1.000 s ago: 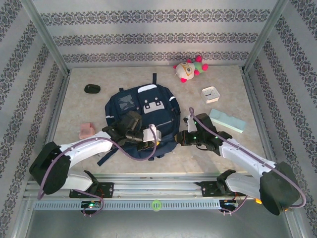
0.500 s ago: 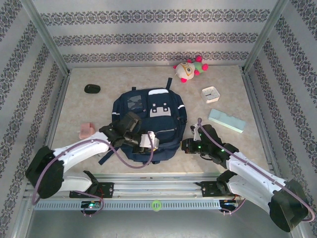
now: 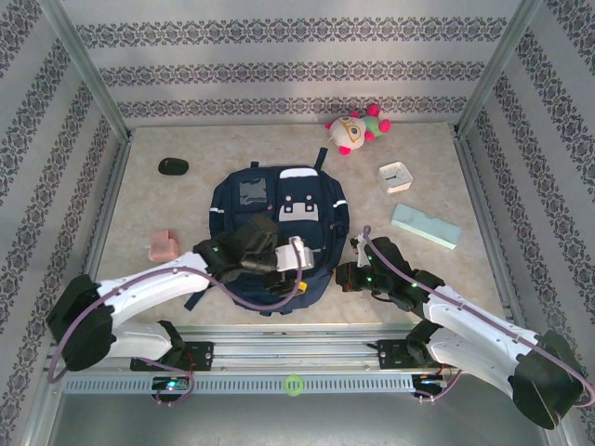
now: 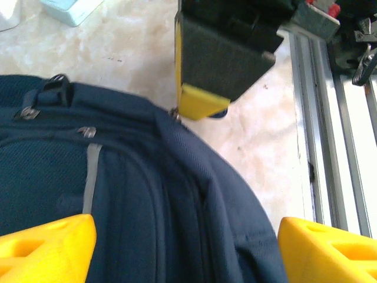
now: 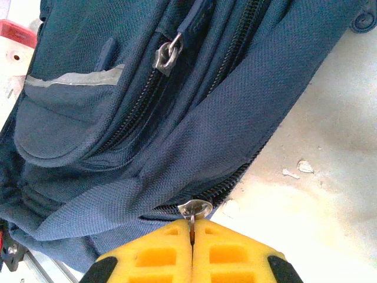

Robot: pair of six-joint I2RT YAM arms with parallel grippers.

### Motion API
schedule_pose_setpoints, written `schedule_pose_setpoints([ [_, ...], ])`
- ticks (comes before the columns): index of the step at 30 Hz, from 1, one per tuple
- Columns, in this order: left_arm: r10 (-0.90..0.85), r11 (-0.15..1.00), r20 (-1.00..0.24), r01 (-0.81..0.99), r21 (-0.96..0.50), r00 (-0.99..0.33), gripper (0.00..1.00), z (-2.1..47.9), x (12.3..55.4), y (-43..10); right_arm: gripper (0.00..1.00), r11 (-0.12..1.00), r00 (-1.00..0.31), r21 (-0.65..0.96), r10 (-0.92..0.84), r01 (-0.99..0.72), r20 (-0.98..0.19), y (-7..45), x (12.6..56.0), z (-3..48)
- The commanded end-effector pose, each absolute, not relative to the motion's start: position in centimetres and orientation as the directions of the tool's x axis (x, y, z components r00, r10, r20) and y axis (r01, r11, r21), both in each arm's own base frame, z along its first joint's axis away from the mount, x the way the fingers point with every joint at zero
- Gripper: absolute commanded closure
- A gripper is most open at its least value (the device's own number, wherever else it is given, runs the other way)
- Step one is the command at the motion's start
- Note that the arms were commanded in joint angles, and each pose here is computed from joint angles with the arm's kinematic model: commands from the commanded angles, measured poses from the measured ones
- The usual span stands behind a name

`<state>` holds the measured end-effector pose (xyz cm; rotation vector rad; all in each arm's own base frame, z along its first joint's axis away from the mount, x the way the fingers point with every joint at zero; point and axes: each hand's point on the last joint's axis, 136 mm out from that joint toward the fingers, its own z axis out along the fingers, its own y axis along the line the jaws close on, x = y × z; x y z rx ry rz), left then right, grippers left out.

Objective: Pack books, pencil case, and school supplies into a backpack

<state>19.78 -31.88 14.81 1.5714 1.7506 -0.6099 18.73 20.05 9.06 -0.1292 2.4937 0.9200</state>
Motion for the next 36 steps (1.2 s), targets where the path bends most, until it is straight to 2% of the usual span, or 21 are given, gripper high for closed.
schedule_pose_setpoints([
  [1, 0.639, 0.219, -0.768, 0.969, 0.117, -0.052, 0.19, 15.5, 20.9, -34.5, 1.00, 0.737, -0.850, 0.610, 0.093, -0.291, -0.518, 21.0, 19.6, 11.2],
  [5, 0.652, 0.271, -0.755, 0.951, 0.149, -0.067, 0.20, 14.0, 21.8, -35.8, 1.00, 0.730, -0.847, 0.611, 0.086, -0.305, -0.525, 21.2, 19.7, 11.6],
  [7, 0.662, 0.322, -0.743, 0.932, 0.164, -0.098, 0.27, 13.2, 22.9, -35.7, 1.00, 0.726, -0.844, 0.612, 0.084, -0.312, -0.529, 21.3, 19.7, 11.8],
  [10, 0.689, 0.305, -0.719, 0.935, 0.182, -0.085, 0.46, 12.2, 22.8, -35.3, 1.00, 0.725, -0.842, 0.613, 0.084, -0.316, -0.533, 21.3, 19.8, 11.9],
  [14, 0.705, 0.248, -0.708, 0.945, 0.212, -0.026, 0.84, 11.8, 21.7, -34.3, 1.00, 0.720, -0.841, 0.625, 0.109, -0.301, -0.530, 20.9, 20.3, 12.1],
  [15, 0.706, 0.235, -0.708, 0.947, 0.218, -0.012, 0.92, 12.0, 21.4, -33.9, 1.00, 0.722, -0.839, 0.625, 0.116, -0.297, -0.532, 20.8, 20.5, 12.1],
  [16, 0.708, 0.214, -0.706, 0.953, 0.213, -0.002, 0.96, 12.1, 21.0, -33.6, 1.00, 0.726, -0.838, 0.625, 0.128, -0.286, -0.531, 20.5, 20.7, 12.1],
  [19, 0.702, 0.121, -0.711, 0.976, 0.179, 0.043, 1.00, 12.8, 19.2, -32.6, 1.00, 0.749, -0.835, 0.627, 0.191, -0.216, -0.516, 19.0, 21.8, 11.5],
  [30, 0.609, -0.033, -0.776, 0.983, 0.181, 0.163, 1.00, 16.1, 15.7, -29.3, 1.00, 0.734, -0.763, 0.679, 0.439, 0.000, -0.475, 13.9, 28.0, 10.4],
  [34, 0.619, -0.061, -0.767, 0.984, 0.167, 0.169, 1.00, 16.1, 15.0, -28.8, 1.00, 0.733, -0.731, 0.680, 0.470, 0.012, -0.494, 13.0, 30.4, 10.6],
  [36, 0.626, -0.029, -0.763, 0.983, 0.179, 0.157, 1.00, 16.0, 15.6, -28.8, 1.00, 0.726, -0.739, 0.687, 0.459, -0.007, -0.493, 13.2, 31.0, 10.8],
])
